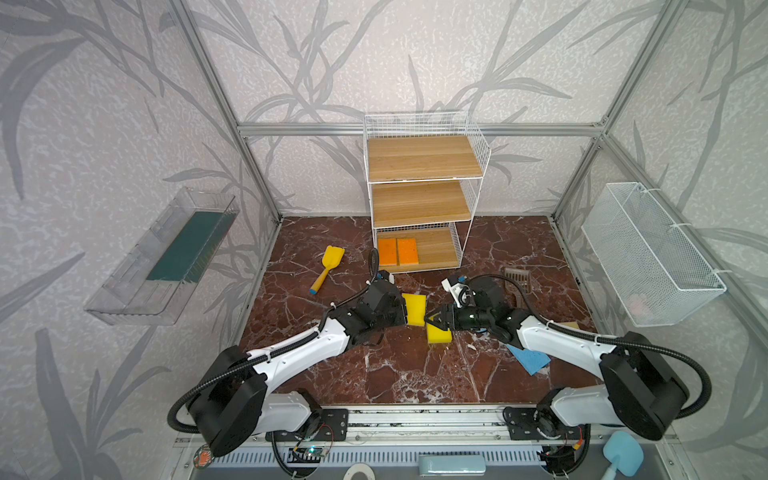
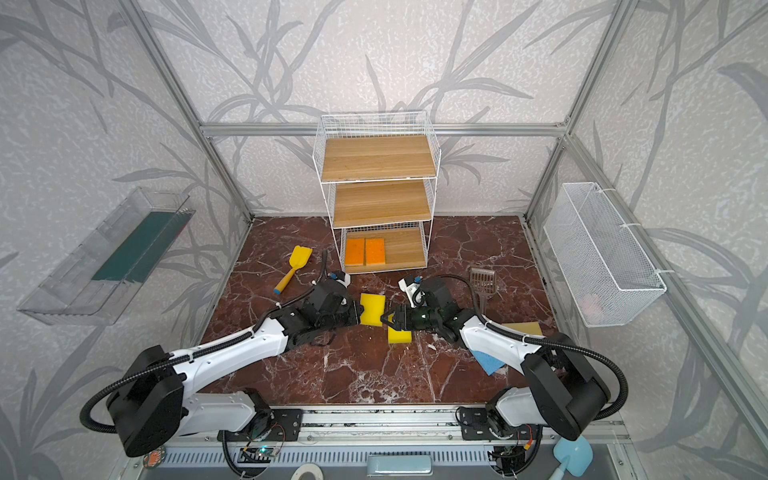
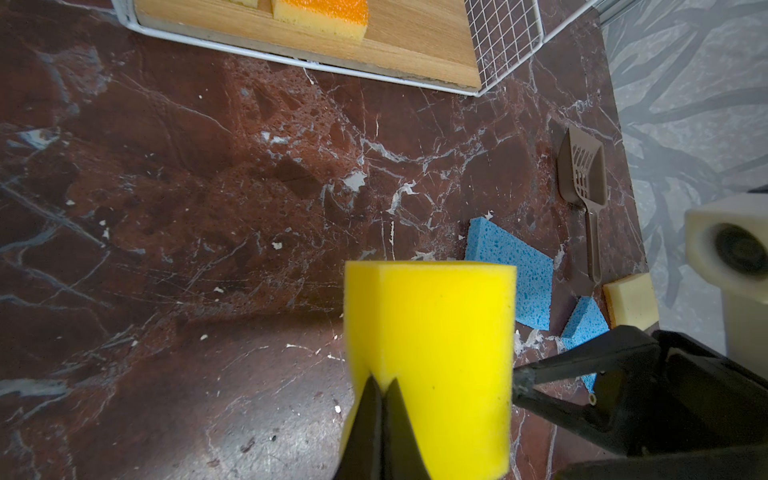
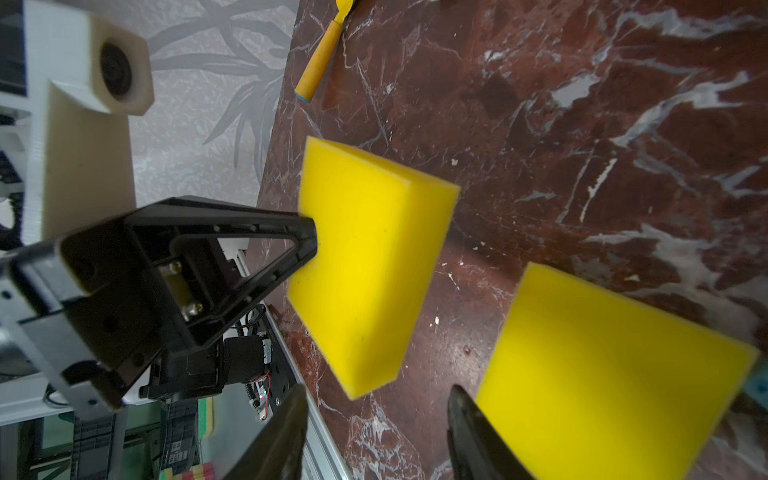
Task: Place and organize the cleaning sponges onto the shelf
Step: 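Grasp a yellow sponge with the right gripper and lift it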
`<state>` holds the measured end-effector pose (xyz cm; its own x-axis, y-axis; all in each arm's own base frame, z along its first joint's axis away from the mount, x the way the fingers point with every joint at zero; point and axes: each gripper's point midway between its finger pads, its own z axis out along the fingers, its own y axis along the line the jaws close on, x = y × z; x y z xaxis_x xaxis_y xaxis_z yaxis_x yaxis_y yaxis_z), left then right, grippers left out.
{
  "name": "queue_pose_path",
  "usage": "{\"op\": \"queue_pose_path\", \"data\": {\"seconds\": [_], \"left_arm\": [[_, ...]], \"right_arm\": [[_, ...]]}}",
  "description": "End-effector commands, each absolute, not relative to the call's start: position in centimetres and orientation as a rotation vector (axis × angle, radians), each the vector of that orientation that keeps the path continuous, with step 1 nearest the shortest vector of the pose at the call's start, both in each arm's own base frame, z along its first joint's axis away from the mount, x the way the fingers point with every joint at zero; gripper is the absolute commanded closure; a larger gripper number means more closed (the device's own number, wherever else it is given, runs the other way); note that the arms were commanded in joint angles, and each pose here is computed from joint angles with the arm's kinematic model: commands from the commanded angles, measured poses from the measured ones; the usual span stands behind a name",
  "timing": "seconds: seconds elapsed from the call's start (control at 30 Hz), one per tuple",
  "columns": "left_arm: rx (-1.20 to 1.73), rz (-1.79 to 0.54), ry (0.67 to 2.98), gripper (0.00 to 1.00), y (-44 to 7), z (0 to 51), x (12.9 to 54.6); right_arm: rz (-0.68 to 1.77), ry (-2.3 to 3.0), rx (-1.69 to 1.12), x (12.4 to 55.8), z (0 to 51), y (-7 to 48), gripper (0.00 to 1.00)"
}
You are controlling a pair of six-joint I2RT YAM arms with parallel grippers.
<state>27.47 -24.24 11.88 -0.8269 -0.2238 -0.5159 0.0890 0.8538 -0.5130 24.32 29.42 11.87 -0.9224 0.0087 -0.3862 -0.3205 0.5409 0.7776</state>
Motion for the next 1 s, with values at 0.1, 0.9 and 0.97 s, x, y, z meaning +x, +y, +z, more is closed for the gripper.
{"op": "queue_pose_path", "data": {"seconds": [0.1, 0.9, 0.97], "left_arm": [[-0.121, -0.754, 2.433, 1.0, -24.4, 11.9, 27.3], [-0.234, -0.475, 2.421, 0.26, -15.2, 8.7, 24.6], [-0.238, -0.457, 2.437, 0.26, -14.6, 7.8, 24.0]], "right_arm": [[1.407, 2.391, -0.258, 25.8, 12.2, 31.5, 0.57], [1.183, 2.218, -0.358, 28.3, 20.4, 29.4, 1.0], [1.178, 2.172, -0.365, 29.3, 22.2, 29.5, 1.0]]}}
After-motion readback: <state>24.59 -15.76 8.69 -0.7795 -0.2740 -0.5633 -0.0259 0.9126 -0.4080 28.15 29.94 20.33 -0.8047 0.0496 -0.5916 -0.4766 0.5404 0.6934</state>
